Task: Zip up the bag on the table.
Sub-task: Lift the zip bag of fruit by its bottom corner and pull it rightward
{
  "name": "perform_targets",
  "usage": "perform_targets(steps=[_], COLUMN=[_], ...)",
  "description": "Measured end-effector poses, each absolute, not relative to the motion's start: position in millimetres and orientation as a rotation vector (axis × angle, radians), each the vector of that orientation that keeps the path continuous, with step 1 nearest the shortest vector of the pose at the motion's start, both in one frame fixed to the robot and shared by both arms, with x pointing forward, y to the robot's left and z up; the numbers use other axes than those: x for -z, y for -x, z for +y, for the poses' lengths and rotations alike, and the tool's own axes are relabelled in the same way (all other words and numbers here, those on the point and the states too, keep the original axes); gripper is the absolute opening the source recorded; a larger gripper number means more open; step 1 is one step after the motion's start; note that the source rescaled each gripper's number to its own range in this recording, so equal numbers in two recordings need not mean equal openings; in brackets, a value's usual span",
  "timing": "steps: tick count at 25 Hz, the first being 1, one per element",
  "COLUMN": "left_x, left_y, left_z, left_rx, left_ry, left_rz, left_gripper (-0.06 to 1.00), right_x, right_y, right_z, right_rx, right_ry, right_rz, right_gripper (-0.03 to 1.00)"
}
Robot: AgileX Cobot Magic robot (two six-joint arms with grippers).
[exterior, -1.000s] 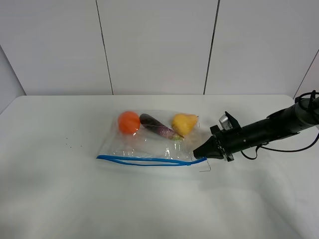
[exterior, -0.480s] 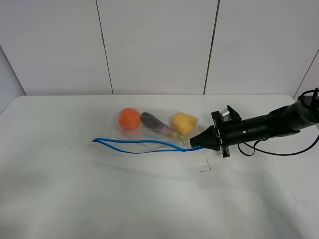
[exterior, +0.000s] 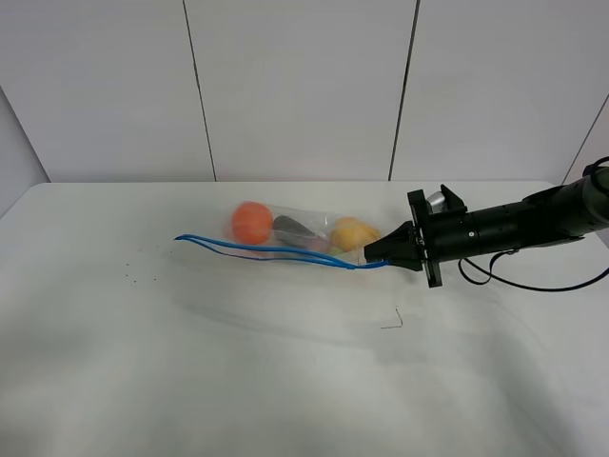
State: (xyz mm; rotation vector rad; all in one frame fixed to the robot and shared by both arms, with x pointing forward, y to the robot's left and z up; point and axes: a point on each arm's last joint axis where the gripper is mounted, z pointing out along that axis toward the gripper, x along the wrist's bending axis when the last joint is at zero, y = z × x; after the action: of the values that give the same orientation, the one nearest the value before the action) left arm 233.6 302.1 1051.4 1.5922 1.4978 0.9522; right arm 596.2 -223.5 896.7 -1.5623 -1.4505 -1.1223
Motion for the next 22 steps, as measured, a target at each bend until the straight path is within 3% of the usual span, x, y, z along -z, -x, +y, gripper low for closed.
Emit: perform_targets(steps=[22], left_x=[-1051], left_y=[-234], left_z=[302], left_rx=[-0.952], left_ry=[-1.592], left_rz=[1.498], left_gripper=[0.96], right_x=[-914], right_y=[-597], right_z=[-223], right_rx=[1.157], right_ry=[1.576], right_rz=[-1.420], right_gripper=[0.00])
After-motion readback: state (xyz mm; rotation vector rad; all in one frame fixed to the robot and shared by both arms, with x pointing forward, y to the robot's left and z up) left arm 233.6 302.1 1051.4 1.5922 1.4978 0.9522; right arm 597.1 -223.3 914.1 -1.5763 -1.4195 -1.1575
